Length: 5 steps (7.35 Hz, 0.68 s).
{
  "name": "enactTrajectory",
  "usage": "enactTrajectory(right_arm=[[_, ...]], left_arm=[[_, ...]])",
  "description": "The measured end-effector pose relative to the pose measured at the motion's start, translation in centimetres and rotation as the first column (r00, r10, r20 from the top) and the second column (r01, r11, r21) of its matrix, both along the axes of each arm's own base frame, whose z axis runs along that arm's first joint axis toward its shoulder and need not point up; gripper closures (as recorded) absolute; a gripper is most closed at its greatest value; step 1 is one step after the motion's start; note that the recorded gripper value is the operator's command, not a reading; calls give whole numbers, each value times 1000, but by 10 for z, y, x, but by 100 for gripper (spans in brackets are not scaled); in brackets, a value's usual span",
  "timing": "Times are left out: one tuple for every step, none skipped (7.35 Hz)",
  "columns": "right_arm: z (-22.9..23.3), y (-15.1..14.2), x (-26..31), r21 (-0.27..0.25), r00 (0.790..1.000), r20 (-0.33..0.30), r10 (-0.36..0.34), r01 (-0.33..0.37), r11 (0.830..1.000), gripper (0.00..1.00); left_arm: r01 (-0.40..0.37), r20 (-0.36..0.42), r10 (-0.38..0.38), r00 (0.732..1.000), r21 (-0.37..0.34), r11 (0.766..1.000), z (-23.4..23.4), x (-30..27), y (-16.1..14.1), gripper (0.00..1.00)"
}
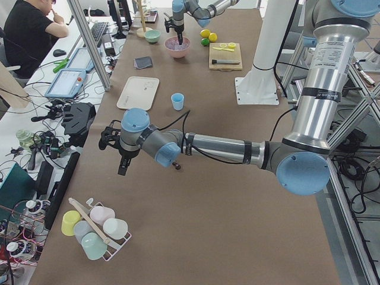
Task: Put ice and cherries in cup
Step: 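Grasp a third ice cube in the bowl with the right gripper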
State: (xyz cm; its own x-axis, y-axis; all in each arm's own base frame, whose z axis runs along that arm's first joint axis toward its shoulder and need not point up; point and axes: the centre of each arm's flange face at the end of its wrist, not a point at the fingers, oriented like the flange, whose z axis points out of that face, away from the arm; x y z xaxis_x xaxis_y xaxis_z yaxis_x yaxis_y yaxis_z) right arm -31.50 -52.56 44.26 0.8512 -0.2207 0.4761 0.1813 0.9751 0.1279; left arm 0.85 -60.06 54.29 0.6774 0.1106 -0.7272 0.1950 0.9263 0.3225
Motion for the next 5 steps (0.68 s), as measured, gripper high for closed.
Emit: enactTrajectory(right_arm=[[2,1,-2,-3,1000,-2,-2,2,1000,61],[2,1,-3,-4,1000,-3,-3,3,1000,66],[2,1,-4,-5,1000,-3,-4,4,1000,73],[1,0,-4,-4,1000,-2,-4,4,1000,75],[1,0,-5,-3,1000,-1,-5,5,1000,77]], left_arm=[[-1,0,1,1000,0,1000,0,0,0,2],[-1,0,1,1000,0,1000,0,1,-1,2],[-2,0,2,1000,0,1000,0,1,-1,2],[-2,0,2,1000,1,1000,-1,1,-2,2],[-2,0,2,1000,2,1000,-1,1,-2,2]])
